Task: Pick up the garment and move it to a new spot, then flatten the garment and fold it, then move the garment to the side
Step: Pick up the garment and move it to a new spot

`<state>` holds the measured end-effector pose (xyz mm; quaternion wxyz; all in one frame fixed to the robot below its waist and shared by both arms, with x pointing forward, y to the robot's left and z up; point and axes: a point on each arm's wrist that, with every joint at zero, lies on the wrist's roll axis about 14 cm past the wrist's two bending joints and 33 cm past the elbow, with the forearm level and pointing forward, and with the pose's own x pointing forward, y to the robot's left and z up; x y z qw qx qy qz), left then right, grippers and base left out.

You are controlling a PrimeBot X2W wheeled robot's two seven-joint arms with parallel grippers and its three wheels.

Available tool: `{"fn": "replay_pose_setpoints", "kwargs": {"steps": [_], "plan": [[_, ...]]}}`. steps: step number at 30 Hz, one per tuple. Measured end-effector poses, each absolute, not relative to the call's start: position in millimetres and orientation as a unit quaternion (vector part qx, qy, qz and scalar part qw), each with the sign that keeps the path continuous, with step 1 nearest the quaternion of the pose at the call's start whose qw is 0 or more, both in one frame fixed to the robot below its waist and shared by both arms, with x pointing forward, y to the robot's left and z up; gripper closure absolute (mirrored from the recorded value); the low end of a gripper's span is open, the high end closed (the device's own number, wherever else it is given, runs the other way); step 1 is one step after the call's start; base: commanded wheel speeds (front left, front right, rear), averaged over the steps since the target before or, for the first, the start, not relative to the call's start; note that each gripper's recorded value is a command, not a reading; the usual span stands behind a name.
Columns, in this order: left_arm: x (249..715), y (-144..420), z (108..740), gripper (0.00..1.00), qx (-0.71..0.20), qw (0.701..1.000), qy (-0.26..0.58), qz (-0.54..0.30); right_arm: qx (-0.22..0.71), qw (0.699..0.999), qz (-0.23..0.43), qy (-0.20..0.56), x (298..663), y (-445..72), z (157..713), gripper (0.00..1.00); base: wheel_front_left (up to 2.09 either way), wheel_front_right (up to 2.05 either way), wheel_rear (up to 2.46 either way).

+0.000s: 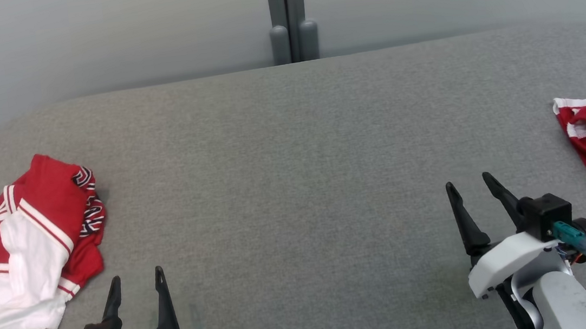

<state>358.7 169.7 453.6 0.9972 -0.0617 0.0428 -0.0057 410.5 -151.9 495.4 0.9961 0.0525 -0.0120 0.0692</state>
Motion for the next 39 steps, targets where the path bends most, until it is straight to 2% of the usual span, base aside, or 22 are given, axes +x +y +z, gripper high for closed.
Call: {"fn": "replay_pose_setpoints", "kwargs": {"steps": [8, 20, 26, 32, 39], "plan": [[343.7, 210.1, 451.4, 0.0, -0.063, 0.995, 0.044, 0.064, 0.058, 0.988, 0.146, 0.002, 424.2, -95.4, 487.8, 0.0, 0.0, 0.0, 0.0], [283.8, 299.0, 444.8, 0.0, -0.076, 0.971, 0.049, 0.222, 0.067, 0.961, 0.269, 0.014, 439.3, 1.6, 483.0, 0.0, 0.0, 0.0, 0.0], [267.5, 310.7, 431.5, 0.0, -0.095, 0.963, 0.067, 0.243, 0.068, 0.953, 0.294, 0.027, 440.4, 22.6, 472.4, 0.0, 0.0, 0.0, 0.0], [299.0, 321.2, 442.4, 0.0, -0.097, 0.968, 0.051, 0.226, 0.062, 0.955, 0.29, 0.031, 450.9, 20.5, 464.4, 0.0, 0.0, 0.0, 0.0], [356.4, 354.6, 469.4, 0.0, -0.061, 0.976, 0.028, 0.209, 0.061, 0.958, 0.279, 0.026, 471.0, 15.0, 457.4, 0.0, 0.0, 0.0, 0.0]]}}
